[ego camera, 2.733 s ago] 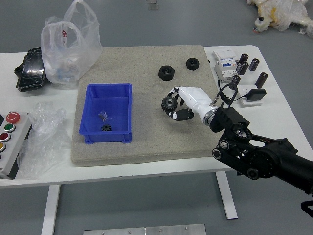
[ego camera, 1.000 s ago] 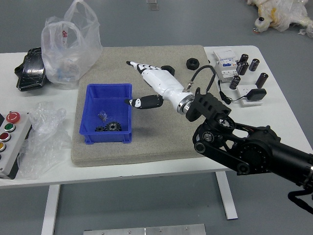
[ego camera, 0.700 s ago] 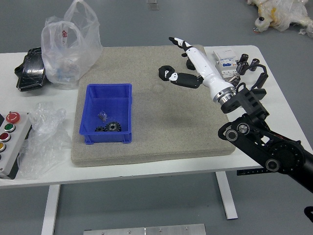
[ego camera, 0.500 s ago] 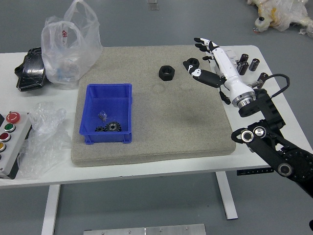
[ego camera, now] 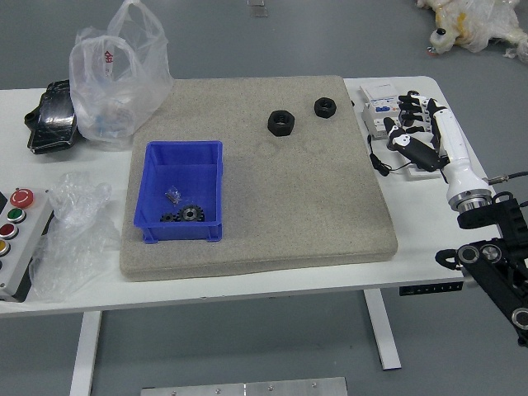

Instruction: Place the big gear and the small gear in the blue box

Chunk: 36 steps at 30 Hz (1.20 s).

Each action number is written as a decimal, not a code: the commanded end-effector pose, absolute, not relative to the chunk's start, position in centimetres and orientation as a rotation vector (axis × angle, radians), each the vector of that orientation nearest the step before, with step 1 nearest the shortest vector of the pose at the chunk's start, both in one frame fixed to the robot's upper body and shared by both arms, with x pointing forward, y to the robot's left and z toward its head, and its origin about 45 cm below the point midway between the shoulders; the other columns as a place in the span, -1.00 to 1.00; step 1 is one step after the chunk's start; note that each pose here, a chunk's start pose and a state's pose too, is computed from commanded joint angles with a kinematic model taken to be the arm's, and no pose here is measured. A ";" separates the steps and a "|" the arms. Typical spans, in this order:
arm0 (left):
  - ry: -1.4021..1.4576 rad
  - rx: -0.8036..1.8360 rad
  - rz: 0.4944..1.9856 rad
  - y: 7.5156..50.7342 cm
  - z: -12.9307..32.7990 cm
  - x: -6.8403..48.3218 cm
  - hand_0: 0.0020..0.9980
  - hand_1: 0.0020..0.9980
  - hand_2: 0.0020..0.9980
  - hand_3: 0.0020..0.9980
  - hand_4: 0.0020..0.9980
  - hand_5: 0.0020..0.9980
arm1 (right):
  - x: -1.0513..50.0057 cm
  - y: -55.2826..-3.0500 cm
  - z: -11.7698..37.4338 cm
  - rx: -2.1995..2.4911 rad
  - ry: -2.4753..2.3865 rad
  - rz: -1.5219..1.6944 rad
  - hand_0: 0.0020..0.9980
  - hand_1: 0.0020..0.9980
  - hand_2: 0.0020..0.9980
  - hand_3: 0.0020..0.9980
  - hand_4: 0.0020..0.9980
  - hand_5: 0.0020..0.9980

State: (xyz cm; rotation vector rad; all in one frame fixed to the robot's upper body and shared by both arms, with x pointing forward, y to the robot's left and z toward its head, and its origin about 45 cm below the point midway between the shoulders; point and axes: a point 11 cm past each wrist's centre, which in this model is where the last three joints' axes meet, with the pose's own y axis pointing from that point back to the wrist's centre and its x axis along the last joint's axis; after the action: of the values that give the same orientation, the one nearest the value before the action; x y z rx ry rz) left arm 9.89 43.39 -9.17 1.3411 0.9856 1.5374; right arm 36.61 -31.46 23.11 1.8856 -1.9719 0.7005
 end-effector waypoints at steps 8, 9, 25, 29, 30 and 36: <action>0.984 1.334 1.546 43.4 -9.1 10.1 0.28 0.03 0.09 0.31 0.28 -0.41 | 36.2 -31.8 22.3 1.882 -1.980 0.657 0.13 0.39 0.48 0.47 0.37 -0.26; 0.985 1.334 1.546 43.4 -9.1 10.1 0.28 0.03 0.09 0.31 0.28 -0.41 | 36.2 -31.9 22.2 1.881 -1.980 0.653 0.13 0.39 0.48 0.47 0.37 -0.26; 0.982 1.336 1.537 43.3 -9.1 10.2 0.28 0.01 0.08 0.30 0.28 -0.41 | 36.1 -31.7 21.7 1.885 -1.968 0.633 0.15 0.37 0.48 0.42 0.34 -0.25; 0.982 1.344 1.530 43.3 -9.2 10.1 0.28 0.00 0.07 0.30 0.28 -0.41 | 36.0 -31.5 21.5 1.891 -1.962 0.629 0.14 0.35 0.48 0.41 0.33 -0.25; 0.982 1.346 1.528 43.3 -9.2 10.1 0.28 0.00 0.07 0.30 0.28 -0.41 | 36.0 -31.5 21.4 1.893 -1.960 0.627 0.14 0.35 0.48 0.41 0.33 -0.25; 0.974 1.345 1.524 43.1 -9.2 10.3 0.28 0.03 0.08 0.30 0.28 -0.41 | 36.1 -30.8 21.2 1.913 -1.945 0.622 0.14 0.34 0.47 0.41 0.33 -0.25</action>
State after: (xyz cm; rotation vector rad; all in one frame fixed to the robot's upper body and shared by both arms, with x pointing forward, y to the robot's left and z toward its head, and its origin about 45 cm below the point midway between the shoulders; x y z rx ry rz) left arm 10.30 43.13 -9.16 1.3453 0.9738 1.5239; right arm 36.05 -30.79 21.20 1.9127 -1.9453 0.6225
